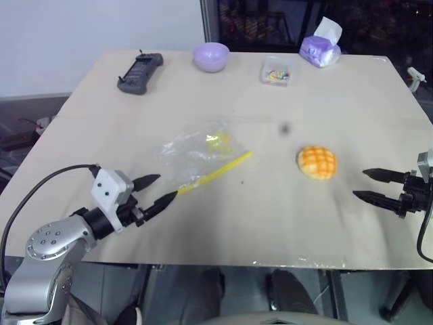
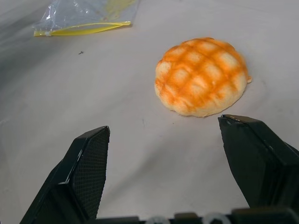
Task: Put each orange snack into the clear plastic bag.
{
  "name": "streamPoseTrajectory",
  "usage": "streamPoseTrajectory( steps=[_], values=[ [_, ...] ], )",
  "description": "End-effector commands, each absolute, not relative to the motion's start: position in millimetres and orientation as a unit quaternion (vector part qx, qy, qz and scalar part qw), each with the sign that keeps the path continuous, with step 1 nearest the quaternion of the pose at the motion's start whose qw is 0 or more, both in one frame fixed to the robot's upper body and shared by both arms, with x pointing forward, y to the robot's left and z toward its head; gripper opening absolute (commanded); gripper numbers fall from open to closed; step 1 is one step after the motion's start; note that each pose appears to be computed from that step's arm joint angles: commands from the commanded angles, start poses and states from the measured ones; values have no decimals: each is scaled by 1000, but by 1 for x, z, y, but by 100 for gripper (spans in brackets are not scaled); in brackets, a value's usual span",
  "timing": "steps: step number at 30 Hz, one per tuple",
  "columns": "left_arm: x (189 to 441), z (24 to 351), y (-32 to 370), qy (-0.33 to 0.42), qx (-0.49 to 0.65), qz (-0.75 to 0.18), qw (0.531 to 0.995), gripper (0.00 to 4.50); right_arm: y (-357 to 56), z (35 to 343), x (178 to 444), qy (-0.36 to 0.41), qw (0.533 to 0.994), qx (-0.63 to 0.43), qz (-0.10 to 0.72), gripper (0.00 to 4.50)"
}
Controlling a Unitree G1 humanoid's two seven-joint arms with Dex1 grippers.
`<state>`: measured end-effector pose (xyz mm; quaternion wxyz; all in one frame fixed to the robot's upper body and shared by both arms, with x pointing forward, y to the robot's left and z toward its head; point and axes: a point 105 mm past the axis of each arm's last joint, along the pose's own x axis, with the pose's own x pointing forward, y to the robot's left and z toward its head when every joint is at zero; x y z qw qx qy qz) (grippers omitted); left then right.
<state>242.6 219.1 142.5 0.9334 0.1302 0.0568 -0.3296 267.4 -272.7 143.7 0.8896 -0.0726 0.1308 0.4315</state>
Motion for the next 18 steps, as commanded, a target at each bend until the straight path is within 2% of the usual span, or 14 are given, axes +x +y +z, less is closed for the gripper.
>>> streamPoseTrajectory(
  steps=[1, 18],
  values=[
    [241, 151, 218, 44, 141, -335, 931, 323, -274, 158, 268, 100, 896, -83, 424, 402],
    [241, 151, 209, 43, 131, -343, 929, 323, -269, 159, 276, 91, 897, -87, 423, 402]
  ],
)
